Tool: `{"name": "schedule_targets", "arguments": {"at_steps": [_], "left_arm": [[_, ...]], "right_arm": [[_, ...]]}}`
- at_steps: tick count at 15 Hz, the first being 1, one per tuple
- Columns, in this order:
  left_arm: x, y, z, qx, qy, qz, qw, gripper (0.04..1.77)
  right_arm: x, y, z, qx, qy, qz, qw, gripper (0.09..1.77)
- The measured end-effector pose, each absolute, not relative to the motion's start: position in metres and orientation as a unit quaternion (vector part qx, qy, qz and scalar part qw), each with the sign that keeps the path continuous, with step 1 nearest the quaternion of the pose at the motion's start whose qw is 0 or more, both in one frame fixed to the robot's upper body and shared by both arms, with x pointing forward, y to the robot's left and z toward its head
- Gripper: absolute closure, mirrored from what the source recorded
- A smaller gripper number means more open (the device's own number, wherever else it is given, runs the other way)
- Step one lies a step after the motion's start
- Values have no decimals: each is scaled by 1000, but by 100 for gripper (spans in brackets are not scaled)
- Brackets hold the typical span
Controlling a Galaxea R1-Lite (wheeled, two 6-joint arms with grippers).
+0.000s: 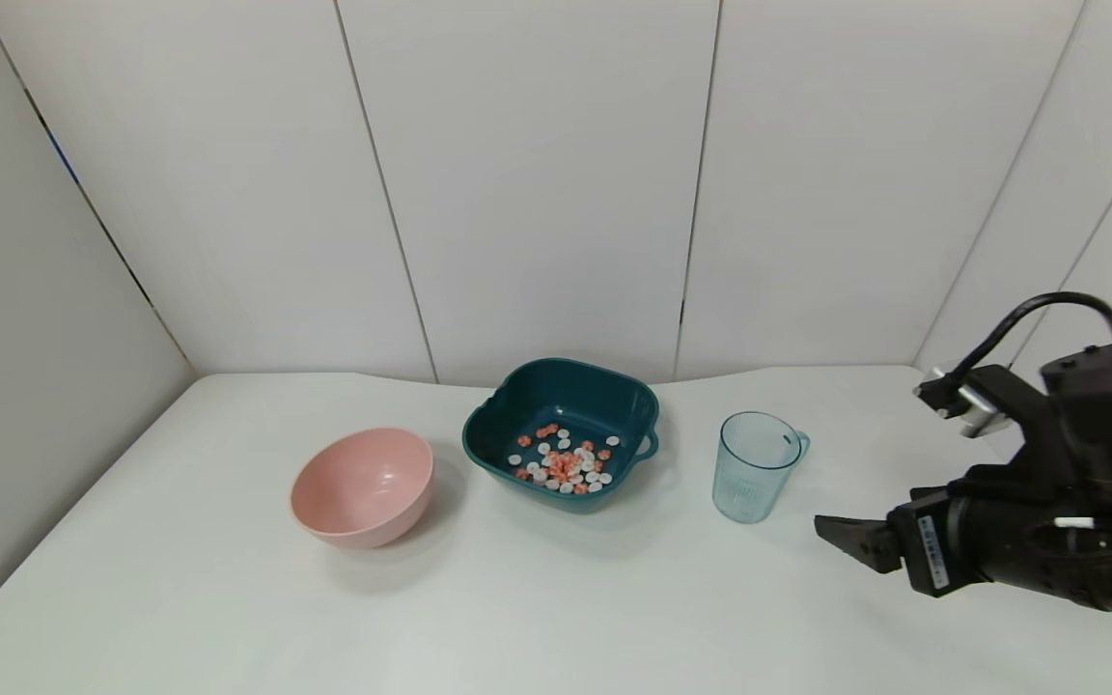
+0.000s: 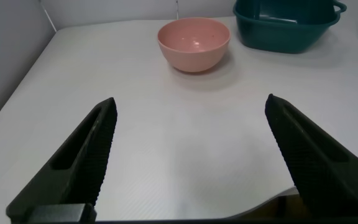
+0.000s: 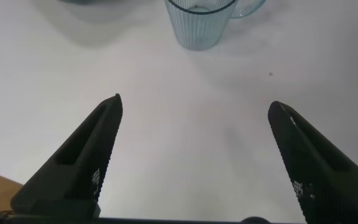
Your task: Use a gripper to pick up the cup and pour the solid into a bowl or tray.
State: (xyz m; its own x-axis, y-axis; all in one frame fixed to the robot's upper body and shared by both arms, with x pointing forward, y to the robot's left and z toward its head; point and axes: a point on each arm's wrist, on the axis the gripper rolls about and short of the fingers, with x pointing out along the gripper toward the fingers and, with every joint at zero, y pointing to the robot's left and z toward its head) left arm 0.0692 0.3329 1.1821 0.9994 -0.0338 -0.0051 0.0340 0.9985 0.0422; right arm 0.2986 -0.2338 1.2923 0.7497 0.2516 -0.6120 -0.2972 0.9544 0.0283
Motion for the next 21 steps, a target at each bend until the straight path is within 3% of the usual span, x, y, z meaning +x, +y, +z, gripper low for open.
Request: {"name": "schedule_targets", "arguments": {"at_steps": [5, 12, 21], "left_arm": [[69, 333, 1182, 21, 2, -17, 1000, 9], [69, 333, 1182, 21, 2, -17, 1000, 9], [69, 333, 1182, 21, 2, -17, 1000, 9]], "right_arm": [[243, -268, 1329, -21, 282, 136, 949, 16], [165, -308, 1355, -35, 185, 131, 973, 16], [107, -340, 1351, -47, 94, -24, 994, 16]]}}
